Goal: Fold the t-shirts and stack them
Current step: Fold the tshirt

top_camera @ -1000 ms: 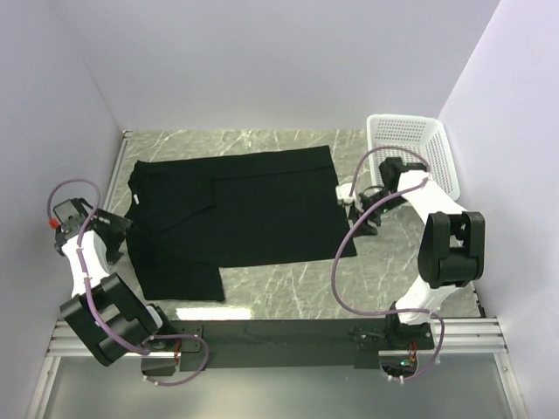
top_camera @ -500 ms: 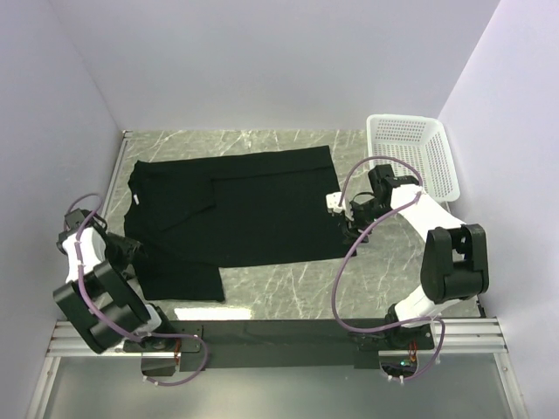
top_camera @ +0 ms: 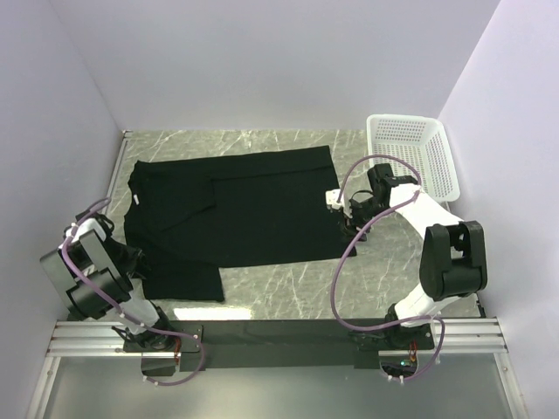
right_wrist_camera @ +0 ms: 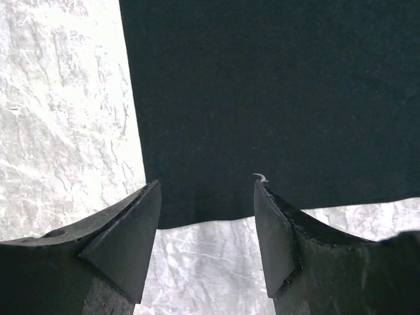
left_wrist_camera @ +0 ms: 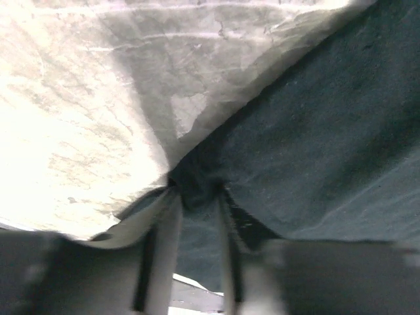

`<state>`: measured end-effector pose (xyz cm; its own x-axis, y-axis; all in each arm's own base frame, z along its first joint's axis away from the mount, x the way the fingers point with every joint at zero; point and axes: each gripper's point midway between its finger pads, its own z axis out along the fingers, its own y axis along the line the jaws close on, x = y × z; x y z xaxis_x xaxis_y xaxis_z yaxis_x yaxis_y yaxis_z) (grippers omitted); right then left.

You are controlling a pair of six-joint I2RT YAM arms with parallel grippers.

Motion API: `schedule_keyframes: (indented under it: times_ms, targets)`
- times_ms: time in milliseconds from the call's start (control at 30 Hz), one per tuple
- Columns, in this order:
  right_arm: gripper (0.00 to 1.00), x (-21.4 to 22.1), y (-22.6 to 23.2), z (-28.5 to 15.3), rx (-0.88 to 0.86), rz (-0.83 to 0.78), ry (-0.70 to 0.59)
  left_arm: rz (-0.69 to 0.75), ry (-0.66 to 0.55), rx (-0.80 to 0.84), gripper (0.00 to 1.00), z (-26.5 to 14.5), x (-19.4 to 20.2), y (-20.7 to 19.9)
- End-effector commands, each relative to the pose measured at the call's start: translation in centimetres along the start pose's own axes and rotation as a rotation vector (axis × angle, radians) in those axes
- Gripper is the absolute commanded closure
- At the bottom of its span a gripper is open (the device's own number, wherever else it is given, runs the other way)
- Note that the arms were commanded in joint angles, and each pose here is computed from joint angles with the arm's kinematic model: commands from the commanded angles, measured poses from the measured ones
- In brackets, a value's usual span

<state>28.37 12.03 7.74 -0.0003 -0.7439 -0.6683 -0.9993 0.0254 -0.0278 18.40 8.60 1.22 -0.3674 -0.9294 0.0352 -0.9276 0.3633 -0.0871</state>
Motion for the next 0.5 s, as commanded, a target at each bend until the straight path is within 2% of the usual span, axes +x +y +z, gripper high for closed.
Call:
schedule_keyframes:
  times_ms: [0, 33, 67, 200, 467]
  targets:
    - [0.35, -0.6, -0.8, -0.1, 0.019, -0.007, -0.009, 0.010, -0.039, 0.063, 0.72, 0.5, -1.5, -1.6]
    - [0.35, -0.5, -0.8, -0.1, 0.019, -0.002, -0.007, 0.016, -0.036, 0.066, 0.76, 0.5, -1.7, -1.9]
    - [0.35, -0.5, -0.7, 0.0, 0.018, 0.000, -0.007, 0.018, -0.038, 0.073, 0.85, 0.5, -1.8, -2.0]
    - [0.36, 0.0, -0.4, 0.0, 0.020, 0.014, 0.008, 0.037, -0.068, 0.124, 0.99, -0.3, -2.7, -3.2]
    - [0.36, -0.1, 0.9, -0.3, -0.033, -0.029, 0.009, 0.070, -0.071, 0.258, 0.99, -2.8, -2.6, -5.6]
